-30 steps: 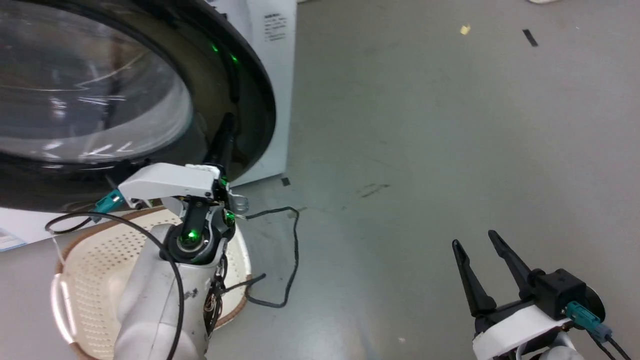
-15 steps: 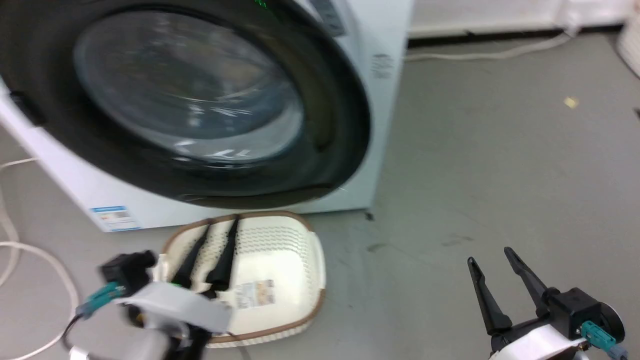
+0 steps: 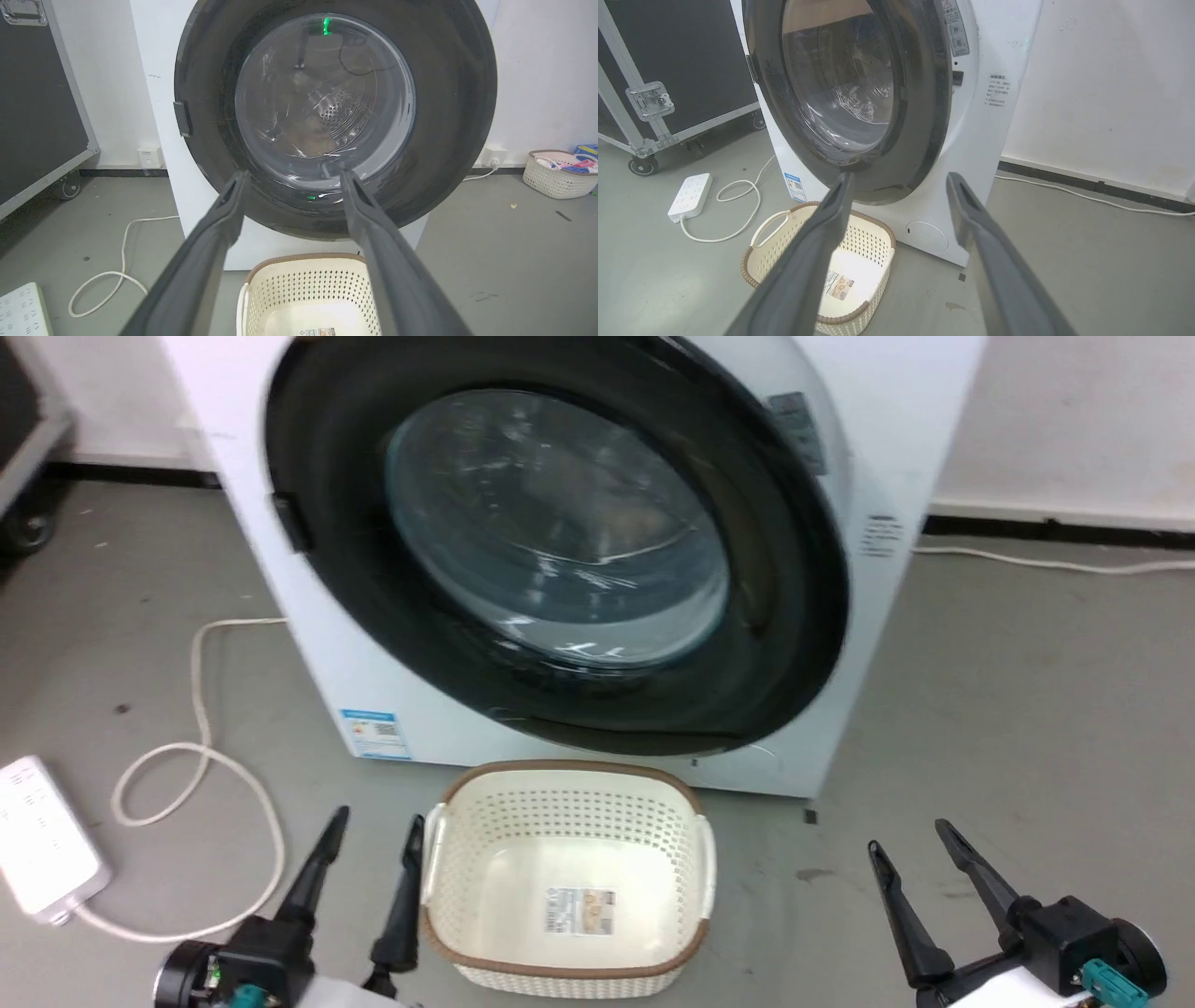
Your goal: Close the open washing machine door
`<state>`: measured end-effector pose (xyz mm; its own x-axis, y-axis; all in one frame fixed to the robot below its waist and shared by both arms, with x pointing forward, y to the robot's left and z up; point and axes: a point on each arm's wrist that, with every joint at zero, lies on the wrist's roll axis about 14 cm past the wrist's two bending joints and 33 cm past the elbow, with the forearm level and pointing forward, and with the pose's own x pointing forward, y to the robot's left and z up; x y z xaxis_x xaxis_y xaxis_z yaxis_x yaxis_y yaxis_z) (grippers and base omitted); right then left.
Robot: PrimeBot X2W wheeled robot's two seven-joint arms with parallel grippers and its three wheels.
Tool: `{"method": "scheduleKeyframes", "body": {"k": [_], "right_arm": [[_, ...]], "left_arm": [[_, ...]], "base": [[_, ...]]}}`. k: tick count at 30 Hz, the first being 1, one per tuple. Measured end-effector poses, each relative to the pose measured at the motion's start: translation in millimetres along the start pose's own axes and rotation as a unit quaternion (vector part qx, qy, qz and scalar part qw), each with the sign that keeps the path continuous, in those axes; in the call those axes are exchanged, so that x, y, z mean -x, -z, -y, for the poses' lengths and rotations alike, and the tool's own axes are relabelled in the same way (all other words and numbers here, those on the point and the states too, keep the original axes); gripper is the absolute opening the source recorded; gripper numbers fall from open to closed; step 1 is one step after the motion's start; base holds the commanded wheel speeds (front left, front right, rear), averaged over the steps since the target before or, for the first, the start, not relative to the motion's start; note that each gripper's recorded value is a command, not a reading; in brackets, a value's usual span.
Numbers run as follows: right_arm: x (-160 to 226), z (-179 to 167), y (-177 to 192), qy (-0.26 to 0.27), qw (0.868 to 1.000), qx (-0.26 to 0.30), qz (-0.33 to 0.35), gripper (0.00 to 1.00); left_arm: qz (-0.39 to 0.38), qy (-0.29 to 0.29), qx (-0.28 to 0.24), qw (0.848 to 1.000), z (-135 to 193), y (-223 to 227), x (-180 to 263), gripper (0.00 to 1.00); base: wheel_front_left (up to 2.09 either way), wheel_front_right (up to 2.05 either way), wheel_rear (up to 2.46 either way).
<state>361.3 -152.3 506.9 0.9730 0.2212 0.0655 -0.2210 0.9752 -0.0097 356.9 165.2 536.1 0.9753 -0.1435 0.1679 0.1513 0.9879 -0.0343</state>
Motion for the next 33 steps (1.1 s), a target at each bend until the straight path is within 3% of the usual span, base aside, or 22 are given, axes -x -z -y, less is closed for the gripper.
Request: {"method": "scheduleKeyframes", "body": {"k": [2, 3, 4, 5, 6, 20, 29, 33], "right_arm": [[-10.1, -18.4, 0.8, -0.032, 0.999, -0.002, -0.004, 1.00], [-12.3, -23.7, 2.7, -0.042, 0.999, -0.003, -0.009, 0.74], [-14.2, -28.3, 6.0, -0.052, 0.999, -0.001, -0.017, 0.74], [-16.2, -32.1, 9.4, -0.063, 0.998, 0.002, -0.024, 0.10], [-19.1, -34.5, 11.6, -0.072, 0.997, 0.006, -0.029, 0.00], [-147.3, -46.3, -6.3, -0.186, 0.980, 0.073, -0.023, 0.00], [-224.4, -11.4, 13.1, -0.151, 0.983, 0.078, -0.067, 0.00], [-256.2, 19.1, 18.8, -0.104, 0.988, 0.074, -0.083, 0.00]], "left_arm": [[0.001, -0.029, -0.018, 0.999, -8.5, -2.2, 12.1, 1.00], [-0.001, -0.033, -0.021, 0.999, -9.5, -1.2, 13.9, 1.00], [-0.004, -0.036, -0.022, 0.999, -10.5, 0.6, 15.0, 1.00], [-0.008, -0.039, -0.022, 0.999, -11.9, 3.0, 15.6, 1.00], [-0.013, -0.042, -0.022, 0.999, -13.0, 6.0, 15.7, 1.00], [-0.048, -0.078, -0.021, 0.996, -34.4, 32.6, -7.3, 1.00], [-0.065, -0.099, -0.020, 0.993, -46.7, 44.4, -12.9, 1.00], [-0.076, -0.111, -0.015, 0.991, -50.2, 51.9, -12.7, 1.00]], "base": [[0.00, 0.00, 0.00], [0.00, 0.00, 0.00], [0.00, 0.00, 0.00], [0.00, 0.00, 0.00], [0.00, 0.00, 0.00], [0.00, 0.00, 0.00], [0.00, 0.00, 0.00], [0.00, 0.00, 0.00]]}}
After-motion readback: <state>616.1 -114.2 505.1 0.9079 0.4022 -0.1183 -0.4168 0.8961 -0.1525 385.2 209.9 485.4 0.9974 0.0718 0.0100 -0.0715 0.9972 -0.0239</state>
